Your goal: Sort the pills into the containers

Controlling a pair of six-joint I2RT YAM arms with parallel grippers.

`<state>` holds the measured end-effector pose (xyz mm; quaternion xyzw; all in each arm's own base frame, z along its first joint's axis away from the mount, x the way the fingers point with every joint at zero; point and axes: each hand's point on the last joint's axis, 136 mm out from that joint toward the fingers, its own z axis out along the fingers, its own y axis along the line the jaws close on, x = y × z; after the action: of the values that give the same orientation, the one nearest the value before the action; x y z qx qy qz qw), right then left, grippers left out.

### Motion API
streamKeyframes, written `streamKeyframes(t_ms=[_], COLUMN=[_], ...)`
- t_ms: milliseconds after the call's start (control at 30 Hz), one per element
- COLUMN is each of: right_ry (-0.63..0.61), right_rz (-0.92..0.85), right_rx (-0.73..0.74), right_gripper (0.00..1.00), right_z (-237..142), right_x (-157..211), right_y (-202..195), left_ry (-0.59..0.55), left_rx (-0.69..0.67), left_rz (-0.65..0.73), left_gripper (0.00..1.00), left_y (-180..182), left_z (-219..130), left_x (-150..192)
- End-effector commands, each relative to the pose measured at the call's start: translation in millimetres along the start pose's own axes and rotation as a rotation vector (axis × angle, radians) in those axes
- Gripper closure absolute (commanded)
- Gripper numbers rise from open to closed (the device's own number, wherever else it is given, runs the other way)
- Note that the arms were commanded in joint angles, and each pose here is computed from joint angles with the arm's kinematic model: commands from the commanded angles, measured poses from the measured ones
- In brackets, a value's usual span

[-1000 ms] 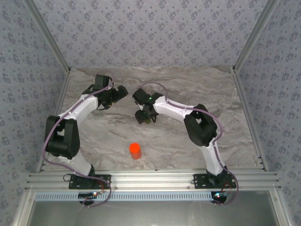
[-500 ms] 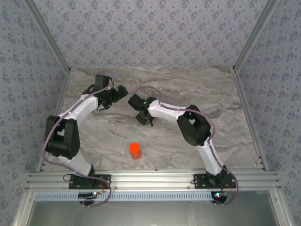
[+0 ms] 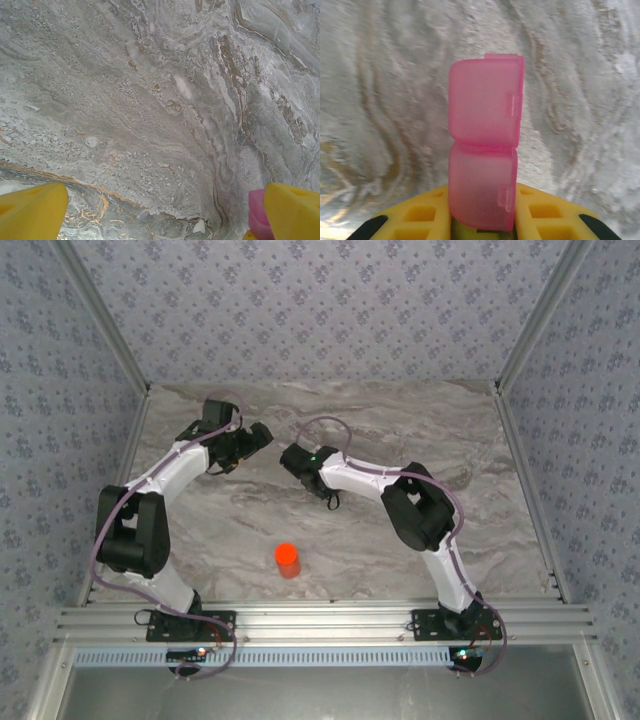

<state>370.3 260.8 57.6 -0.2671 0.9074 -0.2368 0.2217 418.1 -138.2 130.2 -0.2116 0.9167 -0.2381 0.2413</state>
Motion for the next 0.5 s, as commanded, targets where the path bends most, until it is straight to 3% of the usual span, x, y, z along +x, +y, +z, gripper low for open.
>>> streamKeyframes(t_ms=[0,133,467], right_ry=[0.031,0.069,0.087], right_rz=[-0.055,-0.101,-0.016], right_rx=[0.136,0.141,-0.129], right_gripper=[0.70,0.47,0.42], right_z=[-5,-3,-22], right_x=[10,12,16], right_y=[-12,5,59], left_ry=[0.005,0.004,-0.009], left_rx=[0.017,0.021,0.035], left_rz=[-0.006,-0.007,-0.001], left_gripper=[0.00,0.00,0.00], left_y=[-4,-5,-9], left_z=[6,6,0], left_x=[2,2,0])
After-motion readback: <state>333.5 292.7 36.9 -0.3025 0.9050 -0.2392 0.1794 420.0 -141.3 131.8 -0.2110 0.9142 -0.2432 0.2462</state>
